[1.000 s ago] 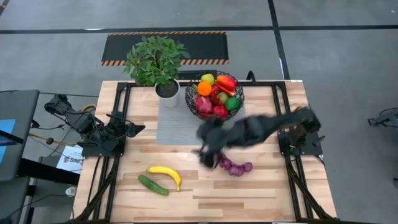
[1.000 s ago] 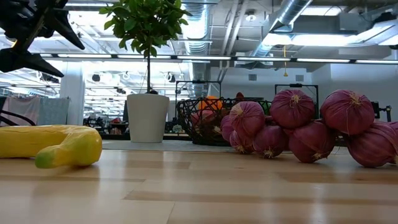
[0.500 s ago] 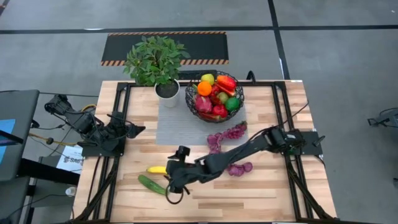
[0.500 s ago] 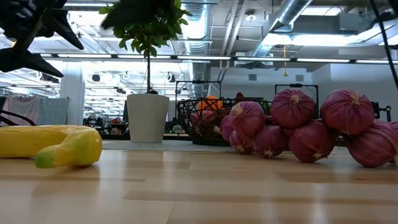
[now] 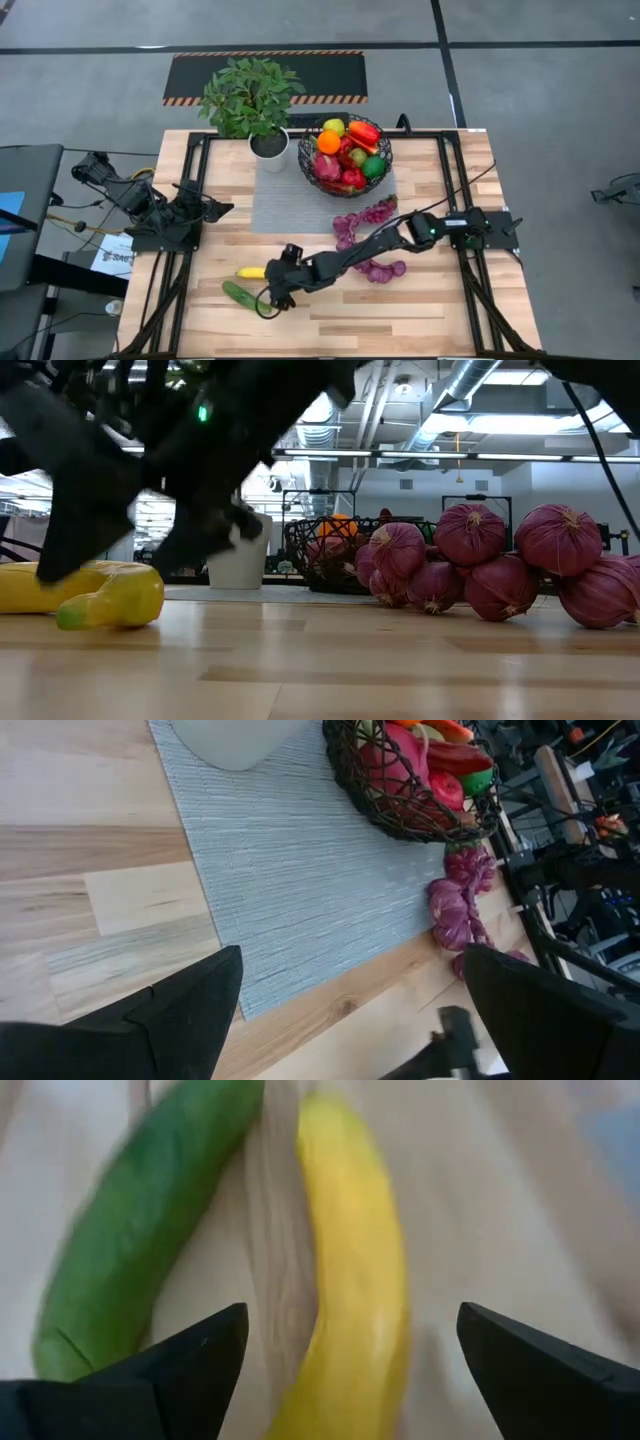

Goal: Build produce basket
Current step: Put the yellow banana into the black wire basket

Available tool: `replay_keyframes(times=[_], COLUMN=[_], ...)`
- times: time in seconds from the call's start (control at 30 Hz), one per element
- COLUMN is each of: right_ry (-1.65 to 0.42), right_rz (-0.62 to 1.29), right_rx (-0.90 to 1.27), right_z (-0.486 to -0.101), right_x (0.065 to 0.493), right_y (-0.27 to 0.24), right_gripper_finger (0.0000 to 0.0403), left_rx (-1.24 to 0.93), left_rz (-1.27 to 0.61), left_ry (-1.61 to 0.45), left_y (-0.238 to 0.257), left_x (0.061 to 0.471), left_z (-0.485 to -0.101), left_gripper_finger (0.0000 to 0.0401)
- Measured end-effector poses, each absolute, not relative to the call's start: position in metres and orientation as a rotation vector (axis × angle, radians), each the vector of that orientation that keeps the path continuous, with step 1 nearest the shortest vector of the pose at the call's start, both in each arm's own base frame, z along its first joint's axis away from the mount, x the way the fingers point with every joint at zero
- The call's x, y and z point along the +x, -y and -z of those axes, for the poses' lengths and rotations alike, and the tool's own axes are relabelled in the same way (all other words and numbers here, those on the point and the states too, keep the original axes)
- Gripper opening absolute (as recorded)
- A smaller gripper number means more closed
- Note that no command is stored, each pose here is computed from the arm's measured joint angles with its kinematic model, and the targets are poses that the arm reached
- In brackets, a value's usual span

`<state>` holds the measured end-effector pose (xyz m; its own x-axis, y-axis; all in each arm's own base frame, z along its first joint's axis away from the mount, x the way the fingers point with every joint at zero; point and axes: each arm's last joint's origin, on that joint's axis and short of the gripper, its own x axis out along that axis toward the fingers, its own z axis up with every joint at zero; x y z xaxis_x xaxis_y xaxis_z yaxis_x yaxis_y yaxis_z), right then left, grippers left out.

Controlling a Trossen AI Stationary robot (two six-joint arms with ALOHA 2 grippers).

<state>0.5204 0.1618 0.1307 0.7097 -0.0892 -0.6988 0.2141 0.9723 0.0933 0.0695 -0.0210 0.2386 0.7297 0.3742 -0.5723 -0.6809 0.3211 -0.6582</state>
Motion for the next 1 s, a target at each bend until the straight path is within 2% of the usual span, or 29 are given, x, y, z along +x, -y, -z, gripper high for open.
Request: replay_keyframes(times=[0.1, 0.2, 0.43, 0.57, 0.8, 1.0], right_ry=[-0.802, -0.824, -0.846, -0.888, -0.865, -0.868], right_rz=[0.174, 0.203, 0.229, 0.214, 0.23, 0.329], right_rx=[0.205, 0.208, 0.205, 0.183, 0.107, 0.009], right_z=[-0.118, -0.118, -0.12, -0.136, -0.21, -0.284], right_x=[0.519, 0.516, 0.515, 0.516, 0.508, 0.479], right_y=[-0.164, -0.165, -0.159, -0.159, -0.131, -0.074], right_gripper_finger=[0.0367, 0.0334, 0.0193, 0.0116, 0.0113, 0.0145], left_rx=[-1.03, -1.03, -1.027, -1.021, -1.019, -1.019], left_rz=[-0.711, -0.71, -0.71, -0.705, -0.7, -0.7], left_ry=[-0.344, -0.345, -0.346, -0.356, -0.361, -0.361], left_y=[0.021, 0.021, 0.021, 0.021, 0.021, 0.021], left_x=[0.069, 0.069, 0.069, 0.069, 0.07, 0.07], left_z=[-0.238, -0.239, -0.238, -0.238, -0.238, -0.238], left_gripper_finger=[0.0364, 0.0364, 0.0364, 0.0364, 0.0364, 0.0364])
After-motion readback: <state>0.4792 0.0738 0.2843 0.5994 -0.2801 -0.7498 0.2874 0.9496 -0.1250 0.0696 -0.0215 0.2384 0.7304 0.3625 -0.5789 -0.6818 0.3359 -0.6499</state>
